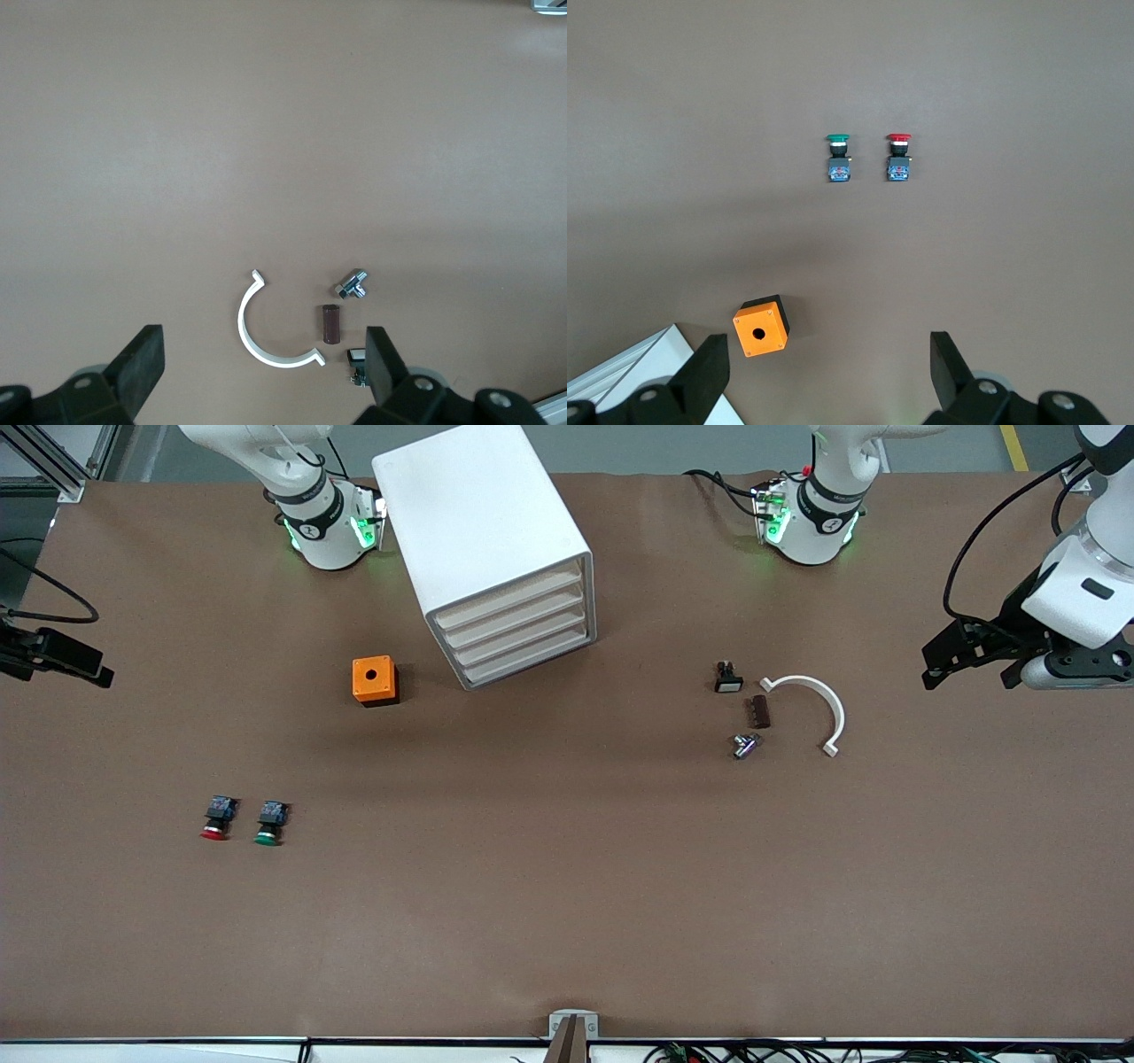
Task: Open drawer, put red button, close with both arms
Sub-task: 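Move the left gripper toward the white cabinet's top drawer handle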
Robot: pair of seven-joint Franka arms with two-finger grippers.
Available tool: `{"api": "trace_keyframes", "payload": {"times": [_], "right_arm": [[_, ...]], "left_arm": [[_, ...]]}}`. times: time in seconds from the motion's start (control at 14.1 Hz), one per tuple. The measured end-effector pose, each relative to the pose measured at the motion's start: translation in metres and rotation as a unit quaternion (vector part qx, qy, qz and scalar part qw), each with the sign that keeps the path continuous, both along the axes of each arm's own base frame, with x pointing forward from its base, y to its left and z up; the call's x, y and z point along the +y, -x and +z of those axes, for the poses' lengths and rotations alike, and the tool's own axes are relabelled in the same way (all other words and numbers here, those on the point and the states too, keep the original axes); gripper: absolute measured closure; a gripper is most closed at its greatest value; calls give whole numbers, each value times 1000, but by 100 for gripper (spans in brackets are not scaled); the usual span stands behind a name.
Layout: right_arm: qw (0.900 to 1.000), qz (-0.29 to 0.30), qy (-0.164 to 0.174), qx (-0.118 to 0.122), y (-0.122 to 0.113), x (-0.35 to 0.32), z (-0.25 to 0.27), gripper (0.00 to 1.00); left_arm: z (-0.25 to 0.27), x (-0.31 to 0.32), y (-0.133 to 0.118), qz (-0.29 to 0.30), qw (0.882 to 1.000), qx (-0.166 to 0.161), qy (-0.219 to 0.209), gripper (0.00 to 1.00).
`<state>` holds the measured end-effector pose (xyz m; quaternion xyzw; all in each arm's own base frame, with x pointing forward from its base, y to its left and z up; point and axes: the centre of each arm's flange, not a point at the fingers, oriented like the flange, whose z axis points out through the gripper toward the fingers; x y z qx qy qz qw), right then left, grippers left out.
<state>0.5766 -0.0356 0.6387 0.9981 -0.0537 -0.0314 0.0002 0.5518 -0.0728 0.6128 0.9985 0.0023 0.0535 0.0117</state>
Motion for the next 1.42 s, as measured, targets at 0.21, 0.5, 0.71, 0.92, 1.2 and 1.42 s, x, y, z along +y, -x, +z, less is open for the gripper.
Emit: {"api": "trace_keyframes", "payload": {"times": [0.21, 0.5, 0.71, 0.92, 1.2, 1.42], "right_arm": [[1000, 0, 0, 0, 0, 0, 0, 0], [1000, 0, 0, -1, 0, 0, 1, 0], [1000, 0, 0, -1, 0, -1, 1, 0], [1000, -1, 0, -2, 0, -1, 2, 0], [1000, -3, 2, -1, 0, -3, 2, 0], [1000, -15, 2, 1, 1, -20, -1, 0]], "left_arm": [[-3, 0, 0, 0, 1000, 8, -1, 0], [-4, -2, 0, 3, 1000, 10, -1, 0], [-6, -10, 3, -3, 1000, 20, -2, 0], [-13, -21, 8, -12, 999, 45, -3, 0], [-57, -55, 1, -55, 990, 111, 71, 0], [-109, -114, -4, -94, 976, 165, 108, 0]]}}
